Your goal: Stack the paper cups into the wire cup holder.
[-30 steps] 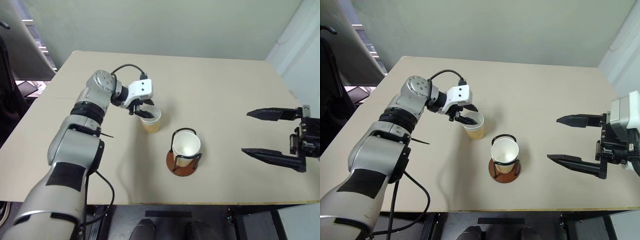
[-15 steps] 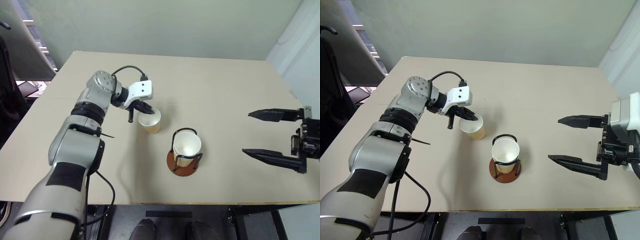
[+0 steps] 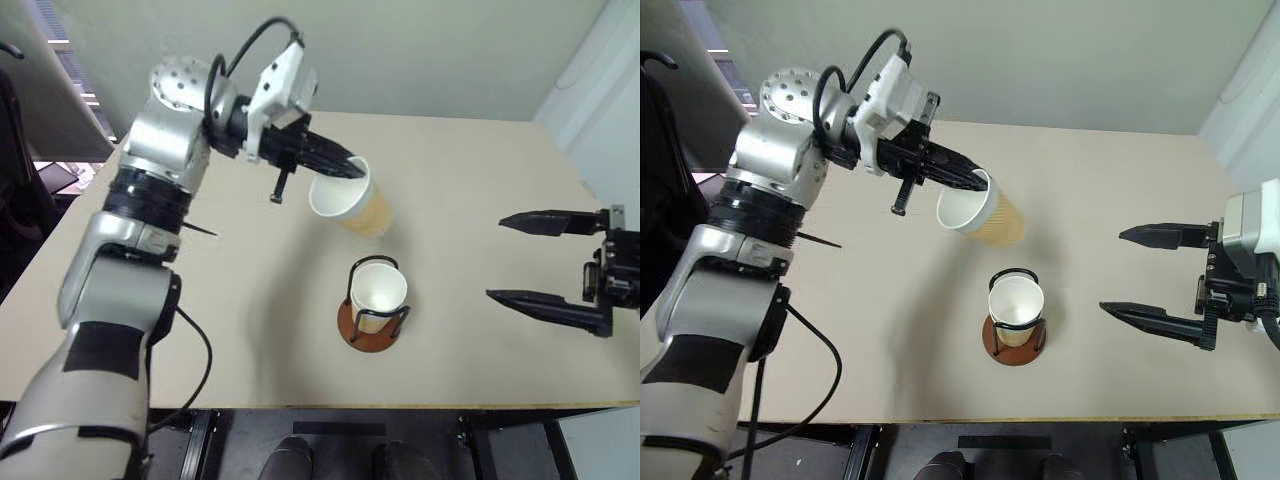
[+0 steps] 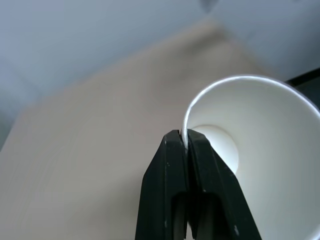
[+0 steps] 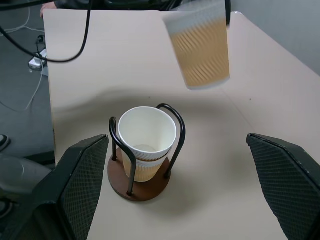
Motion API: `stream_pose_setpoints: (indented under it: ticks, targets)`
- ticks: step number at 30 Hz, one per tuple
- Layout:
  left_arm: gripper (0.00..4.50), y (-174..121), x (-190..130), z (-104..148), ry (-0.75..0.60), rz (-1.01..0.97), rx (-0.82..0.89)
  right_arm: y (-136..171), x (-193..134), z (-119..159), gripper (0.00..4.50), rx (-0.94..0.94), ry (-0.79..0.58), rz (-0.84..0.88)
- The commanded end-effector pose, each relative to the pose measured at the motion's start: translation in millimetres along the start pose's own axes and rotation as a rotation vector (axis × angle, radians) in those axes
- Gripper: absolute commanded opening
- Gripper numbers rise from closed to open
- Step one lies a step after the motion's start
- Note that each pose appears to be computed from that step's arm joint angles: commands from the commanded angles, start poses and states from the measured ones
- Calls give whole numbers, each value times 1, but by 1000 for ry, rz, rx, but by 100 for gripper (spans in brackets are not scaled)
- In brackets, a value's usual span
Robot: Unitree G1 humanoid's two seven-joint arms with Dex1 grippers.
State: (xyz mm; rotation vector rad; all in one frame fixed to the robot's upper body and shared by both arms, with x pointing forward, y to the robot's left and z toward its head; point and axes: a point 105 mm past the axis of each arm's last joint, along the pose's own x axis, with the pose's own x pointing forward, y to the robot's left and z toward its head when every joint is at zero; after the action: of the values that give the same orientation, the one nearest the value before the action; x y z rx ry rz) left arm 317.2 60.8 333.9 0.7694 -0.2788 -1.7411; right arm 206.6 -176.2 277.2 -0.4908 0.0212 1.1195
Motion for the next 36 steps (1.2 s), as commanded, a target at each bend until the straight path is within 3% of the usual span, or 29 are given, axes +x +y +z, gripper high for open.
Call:
stream_pose_setpoints:
  ticks: [1,12,34,36]
  targets:
    - [2,-27,17,20,-53,-188,35,2,-8,7,450,-31,2,1]
    - [2,-34,44,-14,45,-284,6,11,-14,9,450,-14,-8,-17]
    - [2,-40,57,-41,149,-347,6,16,-10,7,450,-3,-3,-72]
    - [45,-39,59,-41,142,-344,0,15,-10,7,450,-3,-2,-73]
